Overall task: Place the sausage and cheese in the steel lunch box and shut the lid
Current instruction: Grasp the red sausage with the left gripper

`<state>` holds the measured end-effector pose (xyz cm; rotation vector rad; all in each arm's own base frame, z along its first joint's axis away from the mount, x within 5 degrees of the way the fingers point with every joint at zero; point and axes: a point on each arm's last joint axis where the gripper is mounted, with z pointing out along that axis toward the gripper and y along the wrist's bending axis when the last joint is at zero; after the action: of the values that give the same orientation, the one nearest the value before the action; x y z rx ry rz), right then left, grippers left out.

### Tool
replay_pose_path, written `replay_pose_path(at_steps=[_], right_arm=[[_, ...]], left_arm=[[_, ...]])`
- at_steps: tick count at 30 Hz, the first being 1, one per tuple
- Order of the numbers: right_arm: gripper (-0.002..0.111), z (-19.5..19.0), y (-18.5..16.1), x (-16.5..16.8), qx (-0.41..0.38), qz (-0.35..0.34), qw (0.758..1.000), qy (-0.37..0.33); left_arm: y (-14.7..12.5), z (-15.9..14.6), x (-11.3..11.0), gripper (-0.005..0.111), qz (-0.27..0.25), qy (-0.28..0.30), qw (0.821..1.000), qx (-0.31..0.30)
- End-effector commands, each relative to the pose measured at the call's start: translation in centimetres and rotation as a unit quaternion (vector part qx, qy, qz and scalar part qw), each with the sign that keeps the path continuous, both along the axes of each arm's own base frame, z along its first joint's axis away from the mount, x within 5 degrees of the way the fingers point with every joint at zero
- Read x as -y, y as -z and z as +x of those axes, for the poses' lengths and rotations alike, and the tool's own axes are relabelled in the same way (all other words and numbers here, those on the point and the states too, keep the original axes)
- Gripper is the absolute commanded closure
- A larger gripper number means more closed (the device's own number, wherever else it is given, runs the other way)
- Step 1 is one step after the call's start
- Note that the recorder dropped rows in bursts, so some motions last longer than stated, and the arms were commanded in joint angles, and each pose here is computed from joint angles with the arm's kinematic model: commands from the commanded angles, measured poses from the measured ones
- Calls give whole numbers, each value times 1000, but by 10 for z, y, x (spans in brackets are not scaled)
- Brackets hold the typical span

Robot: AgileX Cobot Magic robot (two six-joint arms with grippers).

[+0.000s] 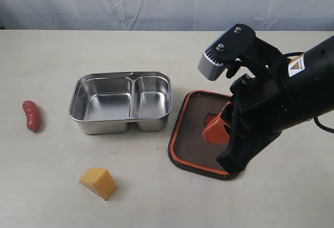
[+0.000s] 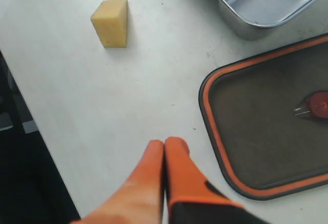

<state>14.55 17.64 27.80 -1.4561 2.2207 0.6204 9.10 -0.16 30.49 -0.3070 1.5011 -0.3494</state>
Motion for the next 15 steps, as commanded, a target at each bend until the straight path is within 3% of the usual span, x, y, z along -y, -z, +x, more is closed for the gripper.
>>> replay_pose_path(at_steps=[1,3,7,11,15], right_arm=[[108,-1,-1,0,2,5,1000,1],[108,-1,-1,0,2,5,1000,1],[108,-1,-1,1,4,3,1000,1],[108,0,0,0,5,2,1000,1],[108,0,6,1,4,-1,1000,6]], left_arm=[[-23,60,-1,107,99,1,981,-165],[-31,87,-4,107,127,-6,958,-256],[-21,136,-10,107,162,-15,891,-424],[4,169,-5,107,144,18,845,-515],[40,191,3,107,104,51,815,-568]])
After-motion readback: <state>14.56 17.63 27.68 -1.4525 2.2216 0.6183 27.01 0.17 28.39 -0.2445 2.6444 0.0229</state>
